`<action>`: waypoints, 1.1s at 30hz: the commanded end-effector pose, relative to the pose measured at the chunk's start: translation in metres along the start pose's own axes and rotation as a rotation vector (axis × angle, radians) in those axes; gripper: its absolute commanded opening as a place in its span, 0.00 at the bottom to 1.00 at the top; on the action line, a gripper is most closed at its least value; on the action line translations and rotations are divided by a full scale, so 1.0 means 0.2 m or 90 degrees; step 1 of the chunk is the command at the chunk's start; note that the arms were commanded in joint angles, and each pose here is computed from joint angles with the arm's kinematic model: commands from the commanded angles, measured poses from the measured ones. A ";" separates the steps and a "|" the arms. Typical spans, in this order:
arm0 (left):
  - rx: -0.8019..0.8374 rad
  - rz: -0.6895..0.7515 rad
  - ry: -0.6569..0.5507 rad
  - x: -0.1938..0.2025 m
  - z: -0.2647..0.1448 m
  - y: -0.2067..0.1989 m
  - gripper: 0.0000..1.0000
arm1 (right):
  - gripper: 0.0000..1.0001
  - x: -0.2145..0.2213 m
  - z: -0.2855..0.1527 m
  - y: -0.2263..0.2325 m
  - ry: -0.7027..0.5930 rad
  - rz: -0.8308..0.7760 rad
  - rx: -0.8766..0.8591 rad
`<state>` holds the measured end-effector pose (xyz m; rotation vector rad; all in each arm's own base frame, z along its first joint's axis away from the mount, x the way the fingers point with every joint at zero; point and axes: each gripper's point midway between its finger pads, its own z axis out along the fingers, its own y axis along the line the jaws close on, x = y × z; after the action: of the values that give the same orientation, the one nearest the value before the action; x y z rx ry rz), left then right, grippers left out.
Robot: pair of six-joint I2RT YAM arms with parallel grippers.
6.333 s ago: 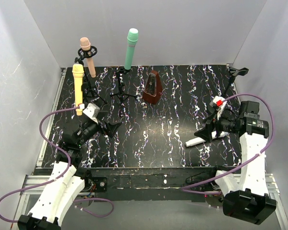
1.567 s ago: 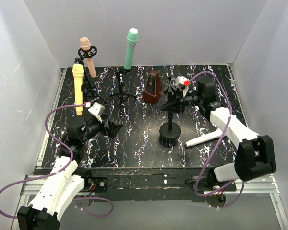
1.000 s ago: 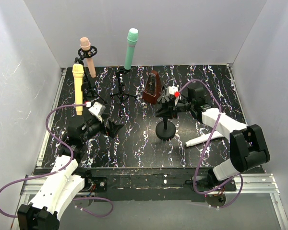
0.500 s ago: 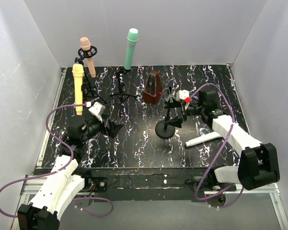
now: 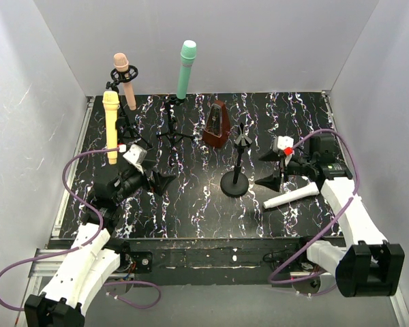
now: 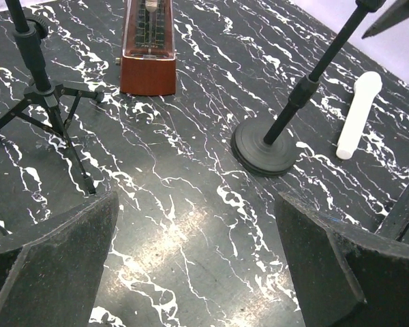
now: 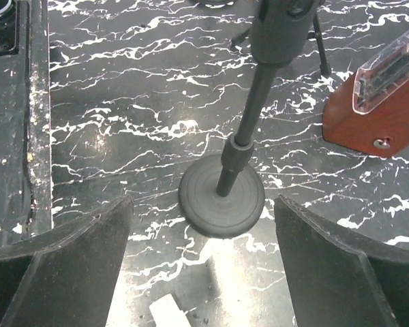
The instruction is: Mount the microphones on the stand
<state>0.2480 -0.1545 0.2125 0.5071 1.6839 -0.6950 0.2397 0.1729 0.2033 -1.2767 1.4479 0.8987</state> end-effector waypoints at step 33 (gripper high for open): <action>0.093 0.022 -0.085 0.09 0.51 -0.65 0.98 | 0.95 0.18 -0.35 -0.10 -0.003 0.290 0.284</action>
<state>0.1980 -0.3096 0.1781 0.6976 1.6488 -0.9054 0.2466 0.0907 0.1757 -0.6048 1.9039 0.7903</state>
